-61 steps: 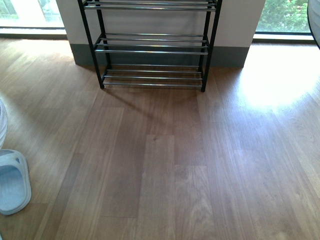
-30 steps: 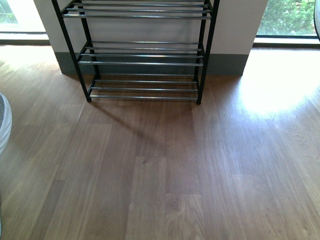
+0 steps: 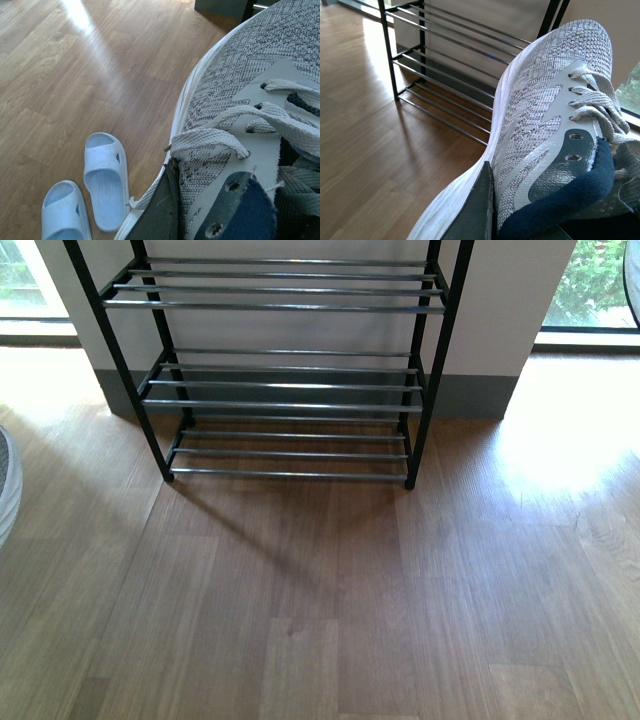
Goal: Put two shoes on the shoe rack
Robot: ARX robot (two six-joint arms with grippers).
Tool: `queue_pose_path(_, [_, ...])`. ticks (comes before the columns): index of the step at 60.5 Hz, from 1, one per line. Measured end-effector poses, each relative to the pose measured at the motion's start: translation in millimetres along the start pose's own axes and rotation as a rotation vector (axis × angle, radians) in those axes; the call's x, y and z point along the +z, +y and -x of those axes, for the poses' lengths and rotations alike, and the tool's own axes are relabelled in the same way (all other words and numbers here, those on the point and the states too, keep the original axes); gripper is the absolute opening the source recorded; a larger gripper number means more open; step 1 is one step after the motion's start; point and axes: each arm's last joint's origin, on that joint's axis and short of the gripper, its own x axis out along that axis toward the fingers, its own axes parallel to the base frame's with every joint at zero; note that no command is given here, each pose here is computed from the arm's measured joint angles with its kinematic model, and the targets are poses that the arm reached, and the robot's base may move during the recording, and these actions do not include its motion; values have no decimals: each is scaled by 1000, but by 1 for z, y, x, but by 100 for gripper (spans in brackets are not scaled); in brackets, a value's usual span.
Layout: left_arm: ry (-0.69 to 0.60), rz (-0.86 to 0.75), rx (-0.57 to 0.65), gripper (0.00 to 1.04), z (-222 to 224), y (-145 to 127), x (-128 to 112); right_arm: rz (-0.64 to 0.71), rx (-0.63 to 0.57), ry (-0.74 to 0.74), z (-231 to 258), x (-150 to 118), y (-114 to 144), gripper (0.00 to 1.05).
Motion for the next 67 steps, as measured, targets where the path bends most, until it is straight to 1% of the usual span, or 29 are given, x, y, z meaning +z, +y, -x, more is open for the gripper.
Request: queue_pose_path(67, [0, 1, 0, 2, 0, 0, 0, -1, 0, 1, 0, 0, 0, 1])
